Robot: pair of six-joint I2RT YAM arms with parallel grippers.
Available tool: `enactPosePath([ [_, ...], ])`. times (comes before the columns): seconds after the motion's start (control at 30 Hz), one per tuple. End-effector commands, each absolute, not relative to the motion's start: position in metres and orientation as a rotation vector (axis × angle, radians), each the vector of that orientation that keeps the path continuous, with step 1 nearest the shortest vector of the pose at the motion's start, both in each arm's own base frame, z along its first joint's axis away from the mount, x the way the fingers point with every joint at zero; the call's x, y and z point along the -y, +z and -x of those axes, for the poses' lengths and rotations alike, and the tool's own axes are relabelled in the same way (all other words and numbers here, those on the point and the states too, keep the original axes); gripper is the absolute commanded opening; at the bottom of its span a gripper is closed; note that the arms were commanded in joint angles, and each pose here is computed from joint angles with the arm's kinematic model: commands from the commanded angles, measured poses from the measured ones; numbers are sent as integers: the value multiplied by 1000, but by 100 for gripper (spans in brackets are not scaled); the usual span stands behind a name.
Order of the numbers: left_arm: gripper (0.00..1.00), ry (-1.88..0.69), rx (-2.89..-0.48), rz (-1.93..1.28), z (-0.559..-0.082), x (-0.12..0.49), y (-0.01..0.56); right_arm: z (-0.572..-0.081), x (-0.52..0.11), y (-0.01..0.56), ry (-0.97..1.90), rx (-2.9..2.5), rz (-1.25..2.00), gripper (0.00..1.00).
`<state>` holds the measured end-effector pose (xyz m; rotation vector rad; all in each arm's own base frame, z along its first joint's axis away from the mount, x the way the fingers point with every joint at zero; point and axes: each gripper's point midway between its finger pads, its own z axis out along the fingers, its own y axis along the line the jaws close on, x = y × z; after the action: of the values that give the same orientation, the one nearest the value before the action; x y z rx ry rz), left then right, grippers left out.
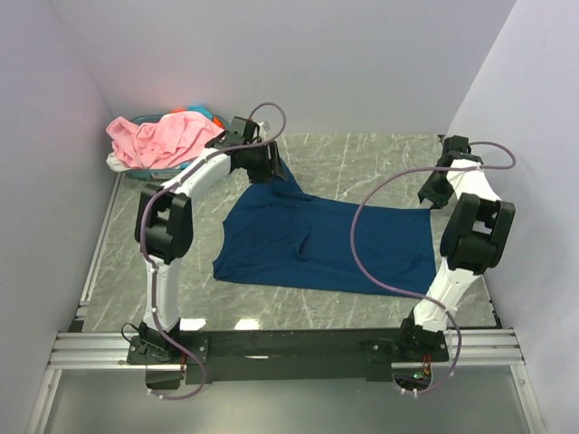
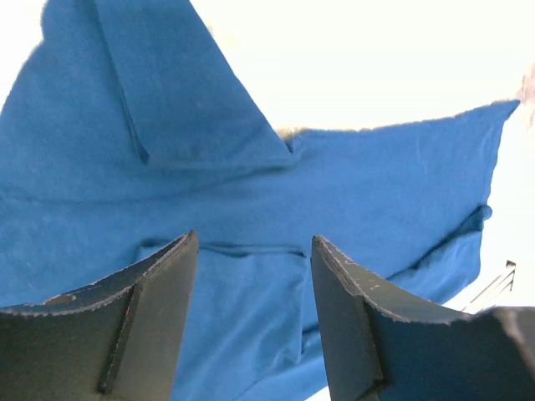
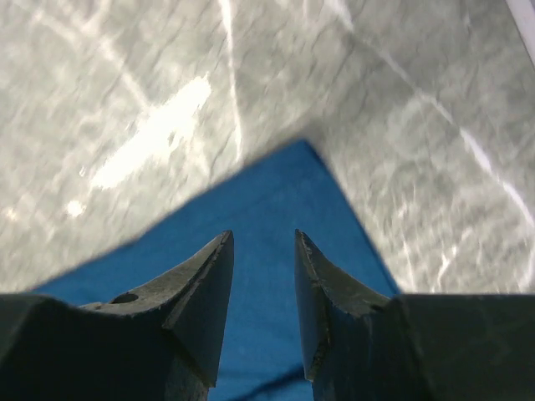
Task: Fold and stack the t-shirts
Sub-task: Fold the tshirt
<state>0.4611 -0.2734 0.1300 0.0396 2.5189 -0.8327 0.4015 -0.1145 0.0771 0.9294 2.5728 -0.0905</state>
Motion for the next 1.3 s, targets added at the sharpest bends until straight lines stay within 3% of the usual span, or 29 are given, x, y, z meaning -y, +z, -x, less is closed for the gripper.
enactPosePath([
  [0.0,62,-870,-2457,-44,-484,272,146,-426,137,87,-126,-2486,-933,42],
  [0.8,61,-851,-2474,127,-526,241,108,-419,143,29,-108,-2619,-1033,41],
  [1.27,60,-876,-2387,48,-563,251,86,-420,142,26,-103,-2646,-1043,15],
])
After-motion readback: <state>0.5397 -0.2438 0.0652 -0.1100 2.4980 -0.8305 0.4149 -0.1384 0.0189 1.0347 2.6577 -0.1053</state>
